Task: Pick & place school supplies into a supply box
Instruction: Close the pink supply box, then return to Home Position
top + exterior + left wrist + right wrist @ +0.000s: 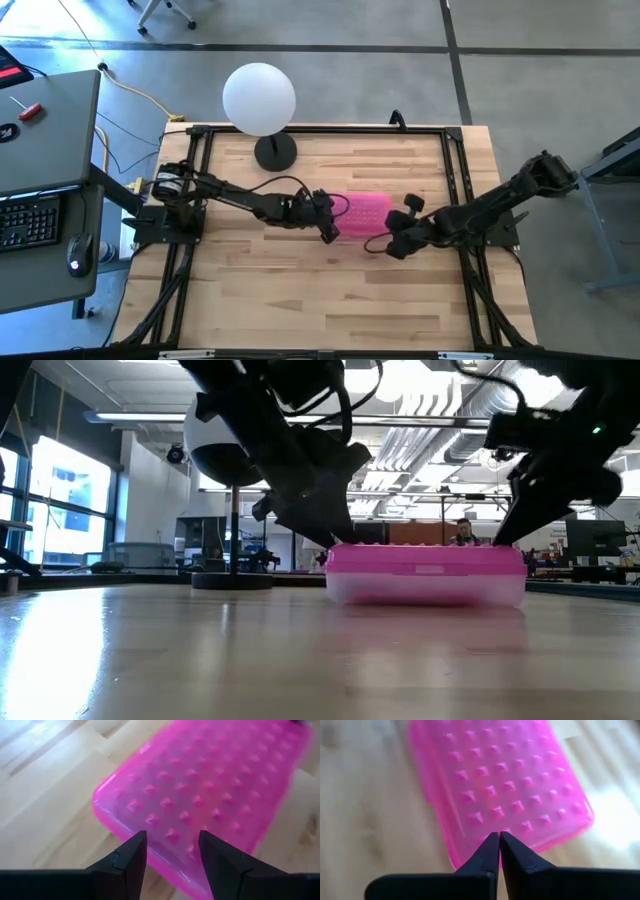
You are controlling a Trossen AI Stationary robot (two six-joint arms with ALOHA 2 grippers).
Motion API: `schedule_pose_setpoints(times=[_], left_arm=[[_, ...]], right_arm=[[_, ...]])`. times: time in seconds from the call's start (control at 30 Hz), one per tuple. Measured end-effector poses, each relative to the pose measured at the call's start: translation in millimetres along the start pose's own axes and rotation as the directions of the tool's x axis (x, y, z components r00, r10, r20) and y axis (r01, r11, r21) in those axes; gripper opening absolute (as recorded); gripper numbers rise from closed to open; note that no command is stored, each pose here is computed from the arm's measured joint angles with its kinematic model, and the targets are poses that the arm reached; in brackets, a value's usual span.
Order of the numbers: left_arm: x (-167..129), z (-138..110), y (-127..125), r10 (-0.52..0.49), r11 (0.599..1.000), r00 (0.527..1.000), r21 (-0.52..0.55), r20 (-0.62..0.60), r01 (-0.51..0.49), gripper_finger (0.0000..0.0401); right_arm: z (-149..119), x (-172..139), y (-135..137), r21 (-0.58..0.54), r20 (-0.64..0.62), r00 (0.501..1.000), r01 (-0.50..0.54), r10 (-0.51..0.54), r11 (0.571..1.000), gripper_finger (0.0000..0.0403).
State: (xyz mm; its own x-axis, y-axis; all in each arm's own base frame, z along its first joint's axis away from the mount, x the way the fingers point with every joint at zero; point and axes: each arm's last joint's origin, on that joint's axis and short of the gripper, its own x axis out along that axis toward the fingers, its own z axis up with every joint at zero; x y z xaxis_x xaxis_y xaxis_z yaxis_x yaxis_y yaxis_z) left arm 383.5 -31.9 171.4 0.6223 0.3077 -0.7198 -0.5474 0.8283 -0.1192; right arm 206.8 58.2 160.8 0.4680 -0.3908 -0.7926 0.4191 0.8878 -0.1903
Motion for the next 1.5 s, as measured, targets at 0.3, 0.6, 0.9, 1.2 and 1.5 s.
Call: schedule_pose_setpoints(times=[0.3, 0.6, 0.9, 1.2, 1.5], left_arm=[[-3, -7, -4, 0.0, 1.0, 1.0, -0.017, -0.032, -0.001, 0.0207], [3, 0, 7, 0.015, 1.0, 0.999, -0.003, -0.04, -0.015, 0.0207], [4, 2, 11, 0.018, 0.999, 0.999, 0.036, -0.045, -0.016, 0.0207], [-35, 35, 9, -0.017, 0.987, 0.999, 0.161, 0.03, 0.012, 0.0207], [-121, 61, 26, 0.026, 0.972, 0.997, 0.232, 0.068, -0.041, 0.0207]], right_arm=[[8, 8, -12, -0.007, -0.006, 0.999, 0.035, -0.035, 0.999, 0.0], [10, 6, -4, 0.034, 0.011, 0.999, -0.05, 0.05, 0.998, 0.0], [9, 3, 0, 0.026, 0.036, 0.998, -0.054, 0.053, 0.998, 0.0], [18, -13, -2, 0.056, 0.076, 0.986, -0.155, 0.15, 0.986, 0.0], [47, -84, -20, -0.048, 0.244, 0.961, -0.126, 0.134, 0.991, 0.0]])
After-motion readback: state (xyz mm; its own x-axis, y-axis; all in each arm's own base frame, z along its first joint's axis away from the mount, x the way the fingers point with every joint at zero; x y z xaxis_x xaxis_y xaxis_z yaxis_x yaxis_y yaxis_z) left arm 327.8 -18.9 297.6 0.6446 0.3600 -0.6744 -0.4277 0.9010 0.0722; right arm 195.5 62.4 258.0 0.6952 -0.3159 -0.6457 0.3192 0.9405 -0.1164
